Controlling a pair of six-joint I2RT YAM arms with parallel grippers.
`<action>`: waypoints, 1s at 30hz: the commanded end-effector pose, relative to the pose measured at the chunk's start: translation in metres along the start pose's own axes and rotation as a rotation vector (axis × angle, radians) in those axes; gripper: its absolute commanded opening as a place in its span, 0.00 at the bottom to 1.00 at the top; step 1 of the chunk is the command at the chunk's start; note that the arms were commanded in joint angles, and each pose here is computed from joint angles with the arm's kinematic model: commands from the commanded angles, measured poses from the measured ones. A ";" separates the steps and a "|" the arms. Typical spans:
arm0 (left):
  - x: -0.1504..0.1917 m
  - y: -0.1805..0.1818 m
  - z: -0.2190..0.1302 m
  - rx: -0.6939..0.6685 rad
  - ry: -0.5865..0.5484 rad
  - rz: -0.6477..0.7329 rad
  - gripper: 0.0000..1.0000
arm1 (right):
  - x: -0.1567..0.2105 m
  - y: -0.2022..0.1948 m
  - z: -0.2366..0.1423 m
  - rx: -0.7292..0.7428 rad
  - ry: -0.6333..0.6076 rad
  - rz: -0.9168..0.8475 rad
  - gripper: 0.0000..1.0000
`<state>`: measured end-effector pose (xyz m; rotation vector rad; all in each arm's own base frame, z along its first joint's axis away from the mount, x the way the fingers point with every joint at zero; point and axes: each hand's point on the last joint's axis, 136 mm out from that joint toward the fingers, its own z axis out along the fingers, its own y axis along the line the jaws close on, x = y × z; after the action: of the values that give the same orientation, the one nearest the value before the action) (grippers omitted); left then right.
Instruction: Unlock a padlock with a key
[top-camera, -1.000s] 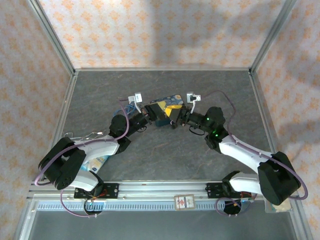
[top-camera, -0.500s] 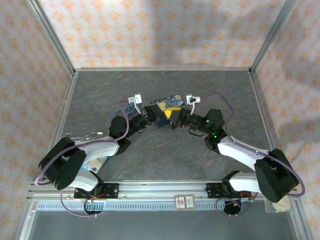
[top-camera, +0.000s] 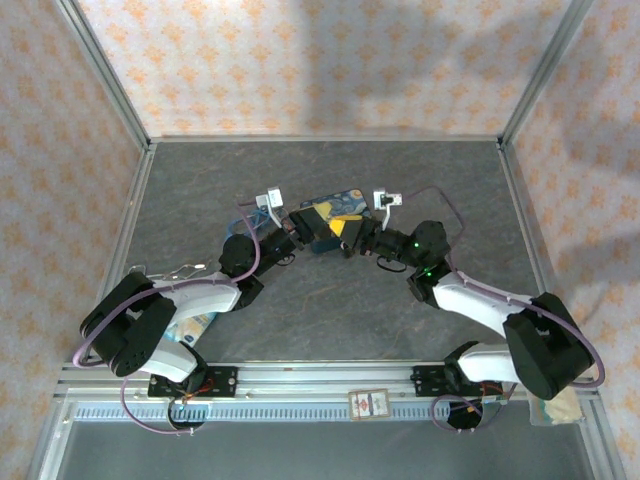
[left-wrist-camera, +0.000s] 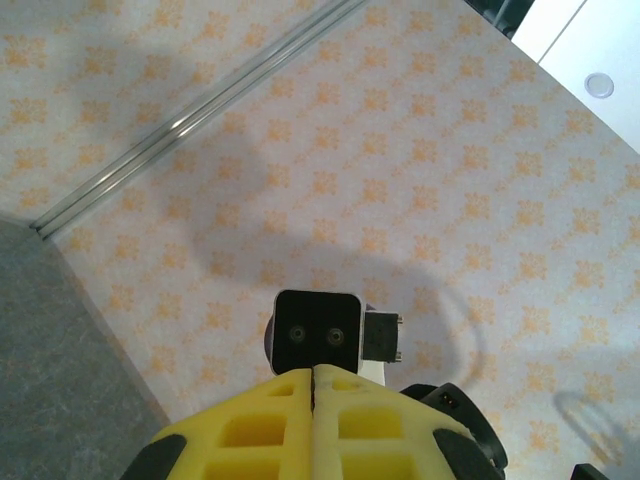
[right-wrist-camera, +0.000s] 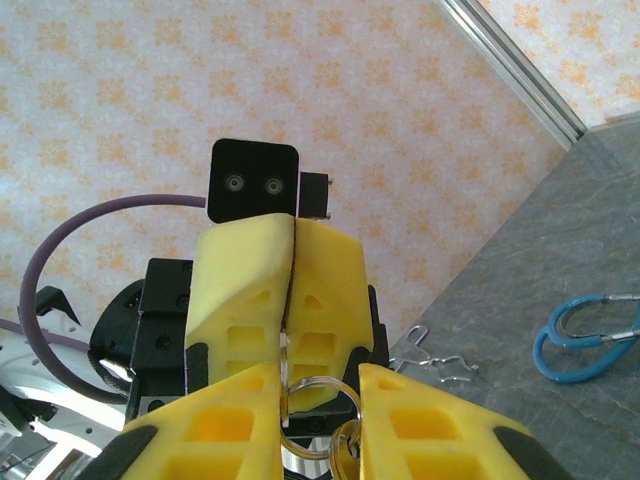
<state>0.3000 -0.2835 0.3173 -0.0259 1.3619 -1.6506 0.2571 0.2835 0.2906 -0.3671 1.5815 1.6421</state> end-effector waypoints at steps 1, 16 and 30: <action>0.004 -0.017 0.002 0.072 0.005 -0.001 0.00 | -0.005 0.010 -0.001 -0.047 -0.021 -0.026 0.17; 0.011 -0.015 0.001 0.066 0.016 -0.015 0.00 | -0.009 0.011 -0.001 -0.044 -0.038 -0.037 0.20; -0.015 -0.005 -0.018 -0.015 -0.096 0.011 0.82 | 0.000 0.000 -0.004 0.016 0.000 -0.069 0.00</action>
<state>0.2968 -0.2816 0.3034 -0.0769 1.3884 -1.6420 0.2563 0.2838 0.2879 -0.3840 1.5789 1.6324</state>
